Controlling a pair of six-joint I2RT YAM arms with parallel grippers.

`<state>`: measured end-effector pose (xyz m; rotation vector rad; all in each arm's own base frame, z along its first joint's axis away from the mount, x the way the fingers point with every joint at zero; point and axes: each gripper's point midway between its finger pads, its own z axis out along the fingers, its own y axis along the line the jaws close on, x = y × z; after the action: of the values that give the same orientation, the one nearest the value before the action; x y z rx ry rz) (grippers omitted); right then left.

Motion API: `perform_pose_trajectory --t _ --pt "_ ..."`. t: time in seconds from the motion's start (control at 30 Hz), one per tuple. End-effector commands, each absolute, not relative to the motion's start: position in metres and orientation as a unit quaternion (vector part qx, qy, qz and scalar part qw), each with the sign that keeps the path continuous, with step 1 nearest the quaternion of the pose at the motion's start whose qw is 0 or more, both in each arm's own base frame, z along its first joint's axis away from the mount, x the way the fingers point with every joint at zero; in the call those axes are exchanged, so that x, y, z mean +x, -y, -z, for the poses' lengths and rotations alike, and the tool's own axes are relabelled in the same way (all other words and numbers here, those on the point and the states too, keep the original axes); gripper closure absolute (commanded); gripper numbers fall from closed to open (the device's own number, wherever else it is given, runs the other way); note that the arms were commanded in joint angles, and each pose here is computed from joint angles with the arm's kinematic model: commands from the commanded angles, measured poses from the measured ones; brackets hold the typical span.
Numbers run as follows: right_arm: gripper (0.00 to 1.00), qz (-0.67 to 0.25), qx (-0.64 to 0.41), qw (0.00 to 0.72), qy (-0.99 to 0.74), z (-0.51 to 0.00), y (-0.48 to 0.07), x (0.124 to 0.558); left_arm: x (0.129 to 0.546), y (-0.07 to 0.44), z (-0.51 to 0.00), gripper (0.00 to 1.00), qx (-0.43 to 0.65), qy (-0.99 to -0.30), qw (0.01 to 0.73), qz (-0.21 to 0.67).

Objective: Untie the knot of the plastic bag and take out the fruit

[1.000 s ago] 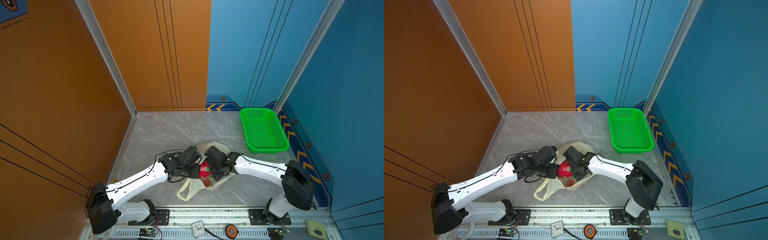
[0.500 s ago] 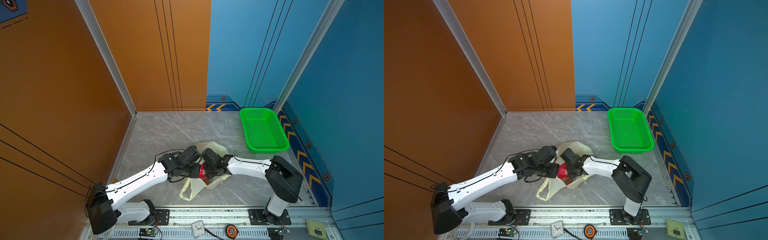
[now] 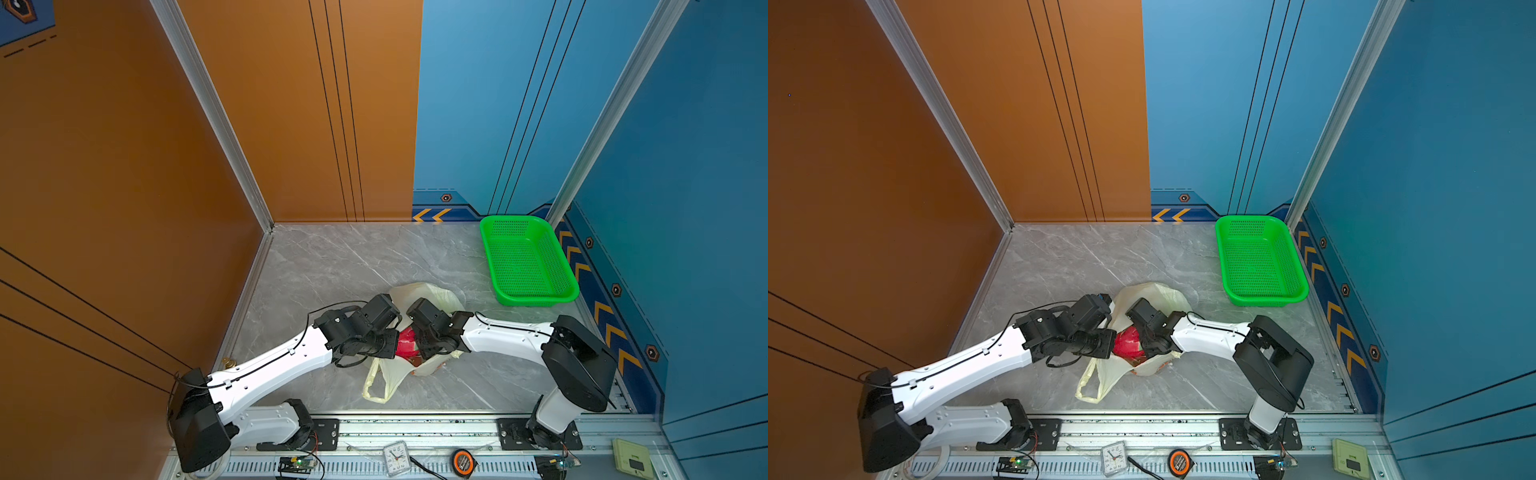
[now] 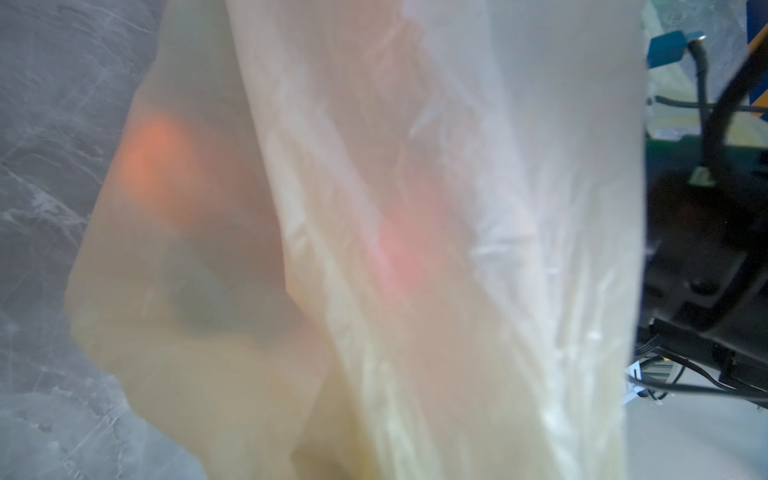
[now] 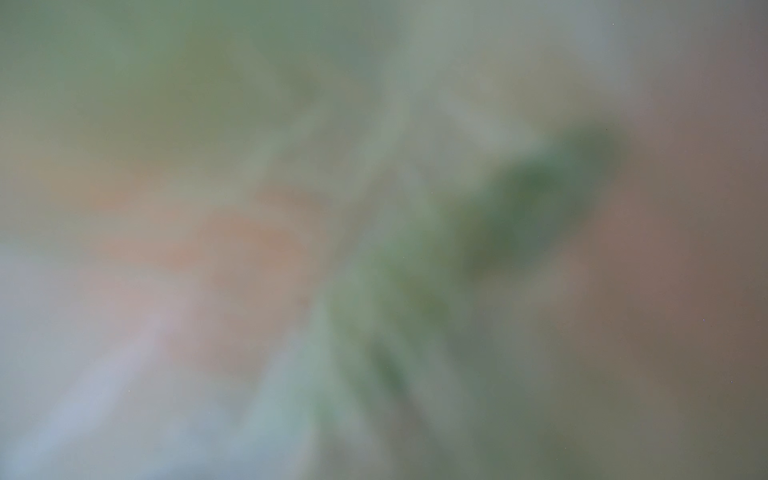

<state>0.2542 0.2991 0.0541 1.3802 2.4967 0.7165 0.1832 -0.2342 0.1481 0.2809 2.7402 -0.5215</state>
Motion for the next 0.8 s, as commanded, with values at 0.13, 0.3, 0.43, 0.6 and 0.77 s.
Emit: perform_pose_trajectory --t 0.13,0.3,0.43,0.6,0.77 --pt "0.88 -0.229 0.415 0.171 -0.864 -0.103 -0.278 0.266 0.181 0.231 -0.146 1.0 0.109 -0.964 0.167 0.177" --pt "0.93 -0.234 0.39 0.194 -0.869 -0.125 -0.274 0.269 0.181 0.232 -0.144 1.0 0.113 -0.965 0.162 0.175" --pt "0.93 -0.237 0.372 0.209 -0.873 -0.136 -0.279 0.274 0.182 0.235 -0.145 1.0 0.117 -0.964 0.161 0.176" --pt "0.94 -0.25 0.373 0.222 -0.866 -0.15 -0.275 0.28 0.182 0.236 -0.145 1.0 0.121 -0.964 0.162 0.175" --pt "0.95 -0.279 0.381 0.207 -0.857 -0.159 -0.273 0.286 0.181 0.234 -0.141 1.0 0.122 -0.965 0.16 0.168"
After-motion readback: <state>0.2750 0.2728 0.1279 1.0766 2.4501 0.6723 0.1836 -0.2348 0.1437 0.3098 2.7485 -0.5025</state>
